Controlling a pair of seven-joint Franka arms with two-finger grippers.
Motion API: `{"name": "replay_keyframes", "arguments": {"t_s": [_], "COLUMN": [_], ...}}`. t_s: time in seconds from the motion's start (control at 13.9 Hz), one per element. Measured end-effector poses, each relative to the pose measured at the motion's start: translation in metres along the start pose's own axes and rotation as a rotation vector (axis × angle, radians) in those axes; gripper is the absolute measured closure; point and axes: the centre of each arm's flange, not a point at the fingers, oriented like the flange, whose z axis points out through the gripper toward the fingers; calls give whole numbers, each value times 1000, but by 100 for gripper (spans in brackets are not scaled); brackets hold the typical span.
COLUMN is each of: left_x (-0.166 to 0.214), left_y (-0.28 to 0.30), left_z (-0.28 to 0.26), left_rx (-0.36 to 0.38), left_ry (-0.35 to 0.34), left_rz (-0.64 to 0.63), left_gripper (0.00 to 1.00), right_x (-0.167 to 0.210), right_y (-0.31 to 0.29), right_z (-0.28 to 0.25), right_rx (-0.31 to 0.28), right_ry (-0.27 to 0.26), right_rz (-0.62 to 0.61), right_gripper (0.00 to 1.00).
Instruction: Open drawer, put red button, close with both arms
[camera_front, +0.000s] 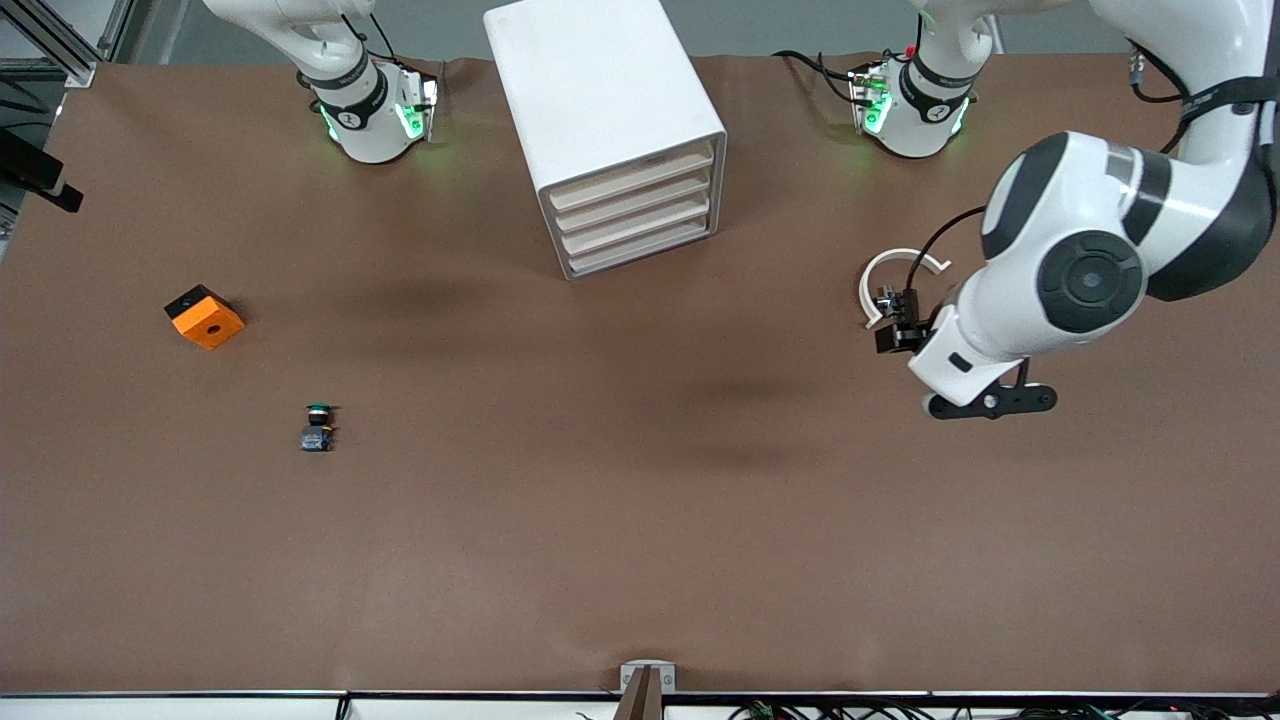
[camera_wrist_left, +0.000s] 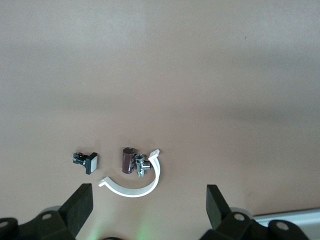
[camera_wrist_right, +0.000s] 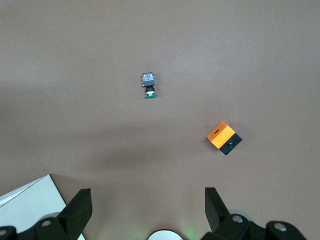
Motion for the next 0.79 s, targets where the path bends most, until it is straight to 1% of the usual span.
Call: {"name": "replay_keyframes", "arguments": {"t_s": [0.14, 0.43, 0.79], "left_x": [-5, -29, -62], "left_y": [-19, -54, -89], "left_z": [-6, -19, -30], "left_rx": [-6, -14, -2], "left_ry": [-5, -4, 8], "left_rz": [26, 53, 26], "left_gripper": [0, 0, 0], "right_x": [0, 0, 0], "right_y": [0, 0, 0], "right_z": [0, 0, 0], "right_rx": [0, 0, 0], "right_ry": [0, 0, 0], "right_rz": [-33, -48, -49], "right_gripper": [0, 0, 0]}}
